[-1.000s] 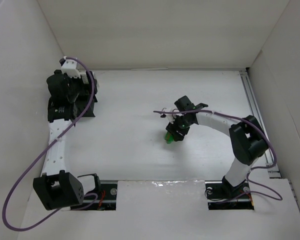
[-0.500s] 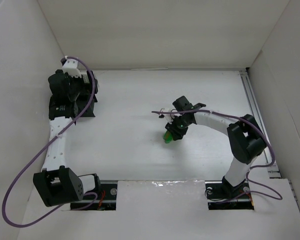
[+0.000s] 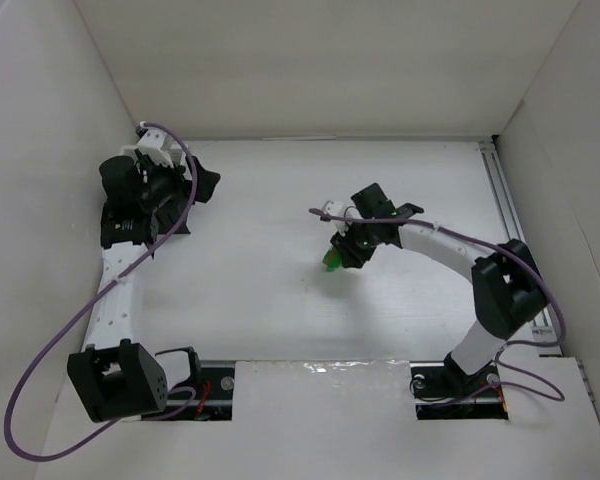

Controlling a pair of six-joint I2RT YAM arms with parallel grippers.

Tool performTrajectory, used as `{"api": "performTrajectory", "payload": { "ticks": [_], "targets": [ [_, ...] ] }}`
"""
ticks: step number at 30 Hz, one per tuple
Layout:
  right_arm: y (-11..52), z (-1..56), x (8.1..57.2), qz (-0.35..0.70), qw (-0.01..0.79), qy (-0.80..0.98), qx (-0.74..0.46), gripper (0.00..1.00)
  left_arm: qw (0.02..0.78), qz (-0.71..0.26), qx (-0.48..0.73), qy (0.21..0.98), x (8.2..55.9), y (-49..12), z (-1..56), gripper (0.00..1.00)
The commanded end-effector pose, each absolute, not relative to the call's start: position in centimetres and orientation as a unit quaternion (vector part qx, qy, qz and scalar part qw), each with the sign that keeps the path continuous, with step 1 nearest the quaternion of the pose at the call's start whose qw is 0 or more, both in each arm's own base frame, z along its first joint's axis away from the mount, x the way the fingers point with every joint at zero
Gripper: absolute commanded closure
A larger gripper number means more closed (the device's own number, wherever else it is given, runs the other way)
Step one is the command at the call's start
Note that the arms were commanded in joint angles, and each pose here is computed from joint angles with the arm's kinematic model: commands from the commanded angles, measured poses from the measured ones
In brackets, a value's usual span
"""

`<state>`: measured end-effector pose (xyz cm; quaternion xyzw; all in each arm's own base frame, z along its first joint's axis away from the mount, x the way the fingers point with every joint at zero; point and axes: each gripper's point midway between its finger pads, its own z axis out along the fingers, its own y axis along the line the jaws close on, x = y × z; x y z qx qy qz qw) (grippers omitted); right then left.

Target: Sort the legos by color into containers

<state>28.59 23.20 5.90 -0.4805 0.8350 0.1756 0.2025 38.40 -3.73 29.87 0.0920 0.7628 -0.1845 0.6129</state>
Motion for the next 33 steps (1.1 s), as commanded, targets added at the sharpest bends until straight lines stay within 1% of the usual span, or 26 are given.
{"api": "performTrajectory", "payload": {
  "ticks": [1,4,8,10,11,13,16,17,18,20,21,22,27,33],
  "targets": [
    [26.2,15.0,33.0,0.199,0.364,0.787,-0.457,0.94,0.579,-0.303,0.144,0.743,35.6,-8.3,30.3,0.00],
    [26.9,18.7,34.8,0.197,0.433,0.764,-0.436,0.95,0.520,-0.380,0.143,0.752,35.0,-11.1,28.4,0.01],
    [28.7,21.4,35.2,0.194,0.481,0.733,-0.441,0.96,0.489,-0.434,0.162,0.739,34.1,-13.6,27.9,0.01],
    [29.5,22.2,34.8,0.190,0.493,0.717,-0.454,0.96,0.478,-0.449,0.169,0.735,34.3,-14.2,27.9,0.01],
    [29.8,22.7,35.1,0.191,0.505,0.710,-0.452,0.96,0.457,-0.473,0.170,0.734,34.2,-15.3,27.5,0.01],
    [30.9,23.4,34.5,0.193,0.513,0.697,-0.463,0.97,0.449,-0.479,0.168,0.735,34.7,-15.7,27.5,0.03],
    [32.0,24.4,34.6,0.188,0.527,0.678,-0.476,0.97,0.409,-0.506,0.209,0.730,33.8,-18.2,26.9,0.03],
    [32.0,24.4,34.6,0.185,0.528,0.676,-0.479,0.97,0.410,-0.506,0.232,0.723,33.9,-18.9,27.9,0.04],
    [32.4,24.6,34.8,0.181,0.531,0.672,-0.484,0.97,0.365,-0.513,0.234,0.740,33.2,-20.1,26.3,0.04],
    [32.4,25.0,34.9,0.179,0.536,0.667,-0.486,0.97,0.369,-0.501,0.279,0.731,33.3,-21.0,26.4,0.06],
    [32.6,25.1,35.1,0.179,0.536,0.666,-0.486,0.97,0.358,-0.505,0.277,0.735,33.1,-21.3,25.8,0.06],
    [32.5,25.1,35.2,0.175,0.537,0.668,-0.484,0.98,0.363,-0.509,0.286,0.726,33.1,-21.4,26.2,0.06],
    [33.1,25.6,35.0,0.165,0.548,0.649,-0.501,0.98,0.342,-0.538,0.270,0.721,33.3,-22.2,26.4,0.06],
    [33.7,26.2,34.4,0.168,0.554,0.637,-0.508,0.98,0.349,-0.534,0.270,0.721,34.4,-22.4,26.2,0.06]
  ]
}}
